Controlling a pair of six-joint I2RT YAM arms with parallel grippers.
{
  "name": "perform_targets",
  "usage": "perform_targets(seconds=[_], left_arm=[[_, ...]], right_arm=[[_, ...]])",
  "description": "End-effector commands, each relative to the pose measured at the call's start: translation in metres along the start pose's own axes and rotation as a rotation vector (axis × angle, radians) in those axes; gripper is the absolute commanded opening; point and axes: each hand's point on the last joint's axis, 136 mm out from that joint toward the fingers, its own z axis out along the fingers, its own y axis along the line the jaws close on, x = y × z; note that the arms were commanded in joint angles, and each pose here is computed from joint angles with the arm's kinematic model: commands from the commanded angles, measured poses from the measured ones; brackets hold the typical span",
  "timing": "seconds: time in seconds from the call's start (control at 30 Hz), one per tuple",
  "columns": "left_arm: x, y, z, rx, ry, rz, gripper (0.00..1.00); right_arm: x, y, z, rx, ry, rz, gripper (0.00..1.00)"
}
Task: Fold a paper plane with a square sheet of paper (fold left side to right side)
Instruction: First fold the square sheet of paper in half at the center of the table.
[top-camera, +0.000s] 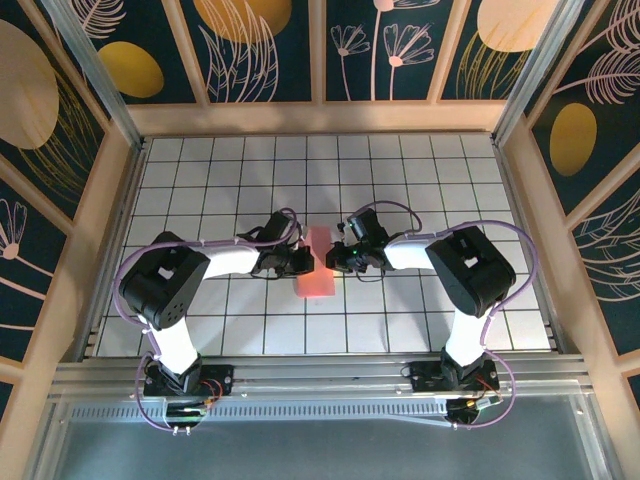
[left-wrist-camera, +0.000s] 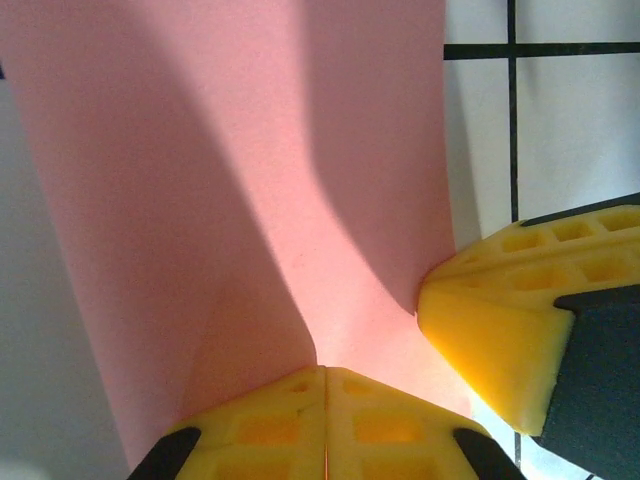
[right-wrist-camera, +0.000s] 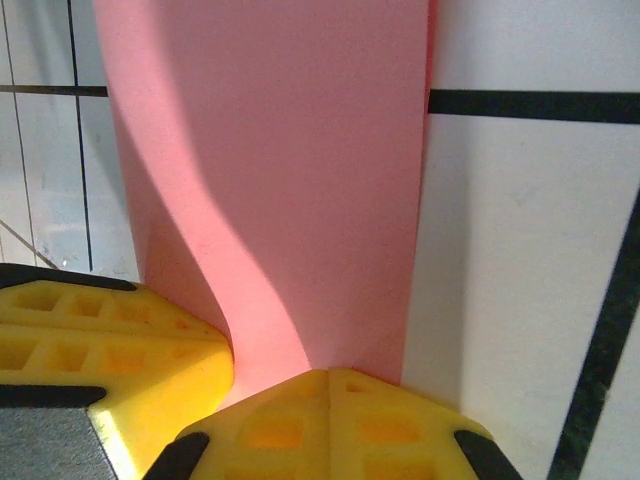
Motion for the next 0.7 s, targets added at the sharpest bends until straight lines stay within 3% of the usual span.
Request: perform_targets(seconds=[0.0,0.67], left_arm=[[0.0,0.014,0.003,-0.024,-0.008,0.011,0.07],[-0.003,0.065,-0.037,-0.093,-0.09,-0.021,0.05]], right_arm=[[0.046,-0.07,0.012,0.262,0.121,0.064,0.0],[0.053,-0.084,0.007,0.315,0.14,0.068,0.0]])
